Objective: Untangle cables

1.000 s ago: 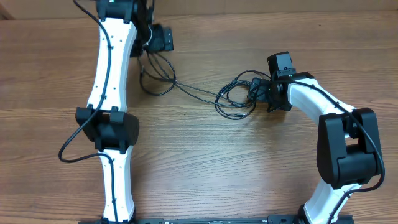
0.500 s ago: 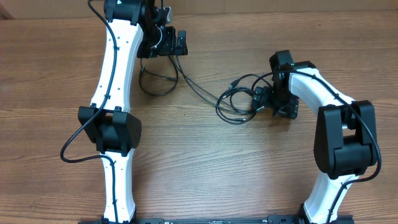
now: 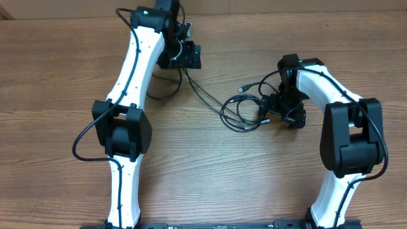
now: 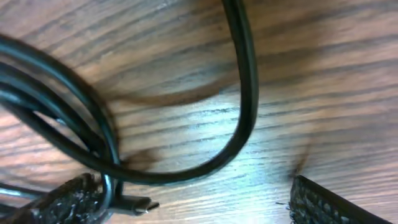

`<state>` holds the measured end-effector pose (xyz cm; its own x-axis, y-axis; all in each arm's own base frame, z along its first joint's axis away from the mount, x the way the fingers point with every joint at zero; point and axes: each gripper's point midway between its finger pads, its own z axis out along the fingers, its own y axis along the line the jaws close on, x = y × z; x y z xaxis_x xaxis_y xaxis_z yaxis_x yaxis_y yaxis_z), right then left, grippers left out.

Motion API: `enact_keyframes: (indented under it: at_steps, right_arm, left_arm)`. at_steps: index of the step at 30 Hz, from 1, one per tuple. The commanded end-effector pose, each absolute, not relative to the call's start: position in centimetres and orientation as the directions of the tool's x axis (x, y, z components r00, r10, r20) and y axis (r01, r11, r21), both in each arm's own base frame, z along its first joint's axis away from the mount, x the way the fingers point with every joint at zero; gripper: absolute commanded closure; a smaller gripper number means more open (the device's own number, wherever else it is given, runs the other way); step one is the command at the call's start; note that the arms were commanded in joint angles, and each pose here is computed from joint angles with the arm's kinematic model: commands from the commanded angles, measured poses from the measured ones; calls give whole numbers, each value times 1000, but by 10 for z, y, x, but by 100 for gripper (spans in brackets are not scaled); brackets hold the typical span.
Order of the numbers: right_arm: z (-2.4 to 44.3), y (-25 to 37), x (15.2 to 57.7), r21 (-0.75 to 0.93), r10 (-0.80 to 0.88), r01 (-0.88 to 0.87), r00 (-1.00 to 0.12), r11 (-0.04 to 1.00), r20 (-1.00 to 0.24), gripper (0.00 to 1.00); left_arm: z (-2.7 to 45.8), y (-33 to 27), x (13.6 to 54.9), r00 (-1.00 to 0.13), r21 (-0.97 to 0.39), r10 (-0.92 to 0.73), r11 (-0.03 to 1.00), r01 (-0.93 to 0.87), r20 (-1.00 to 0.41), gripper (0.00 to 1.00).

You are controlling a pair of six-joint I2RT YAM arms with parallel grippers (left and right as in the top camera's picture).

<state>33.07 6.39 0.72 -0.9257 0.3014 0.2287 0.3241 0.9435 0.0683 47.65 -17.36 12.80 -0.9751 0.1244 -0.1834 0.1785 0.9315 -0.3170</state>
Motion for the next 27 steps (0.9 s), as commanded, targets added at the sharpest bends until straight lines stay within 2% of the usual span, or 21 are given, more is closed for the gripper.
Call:
enact_keyframes:
  at_steps: [1, 2, 3, 4, 5, 8, 10, 11, 12, 13, 15, 18, 21, 22, 24, 27]
  right_arm:
    - [25, 70, 336, 176, 311, 352, -924, 919, 223, 15]
    - [25, 71, 337, 190, 315, 359, -922, 914, 226, 24]
    - [26, 71, 338, 201, 319, 365, -920, 909, 229, 40]
    - [26, 72, 338, 205, 320, 368, -919, 907, 232, 50]
    - [26, 71, 337, 206, 321, 369, -918, 906, 235, 67]
    - [24, 81, 331, 229, 307, 368, -915, 901, 262, 88]
    - [25, 87, 329, 241, 295, 360, -917, 901, 269, 86]
    - [25, 89, 329, 244, 290, 356, -919, 902, 269, 80]
    - [26, 94, 329, 259, 281, 351, -921, 900, 271, 63]
    - [26, 96, 330, 269, 277, 350, -921, 897, 272, 56]
    - [25, 97, 334, 276, 275, 343, -927, 898, 256, 48]
    - [24, 97, 348, 296, 275, 325, -941, 898, 197, 48]
    - [24, 99, 352, 315, 250, 294, -952, 902, 175, 52]
    - [27, 107, 354, 370, 172, 216, -974, 903, 150, 52]
    - [46, 131, 360, 534, 43, 89, -994, 841, 97, 49]
    - [67, 142, 371, 603, 35, 59, -998, 795, 51, 47]
  left_arm:
    - [117, -200, 467, -977, -338, 136, 923, 185, -166, 46]
    - [113, -205, 464, -976, -337, 149, 921, 195, -158, 48]
    - [108, -210, 457, -977, -335, 163, 920, 201, -139, 50]
    - [105, -212, 454, -977, -334, 170, 920, 204, -128, 49]
    - [100, -215, 448, -978, -331, 179, 921, 205, -108, 49]
    - [82, -218, 427, -979, -322, 201, 926, 198, -26, 40]
    - [76, -217, 419, -978, -317, 207, 928, 195, 3, 36]
    - [75, -217, 417, -977, -320, 211, 927, 197, 10, 34]
    - [75, -221, 415, -975, -344, 223, 917, 204, 15, 32]
    - [77, -226, 412, -970, -375, 242, 901, 219, 15, 30]
    - [79, -230, 408, -968, -401, 251, 889, 220, 26, 29]
    - [77, -226, 398, -969, -381, 234, 905, 188, 78, 30]
    - [64, -207, 392, -977, -278, 166, 953, 124, 133, 32]
    - [59, -201, 391, -978, -245, 150, 963, 111, 145, 32]
    - [45, -189, 392, -984, -171, 108, 982, 82, 145, 30]
    - [30, -193, 402, -990, -185, 103, 979, 83, 100, 30]
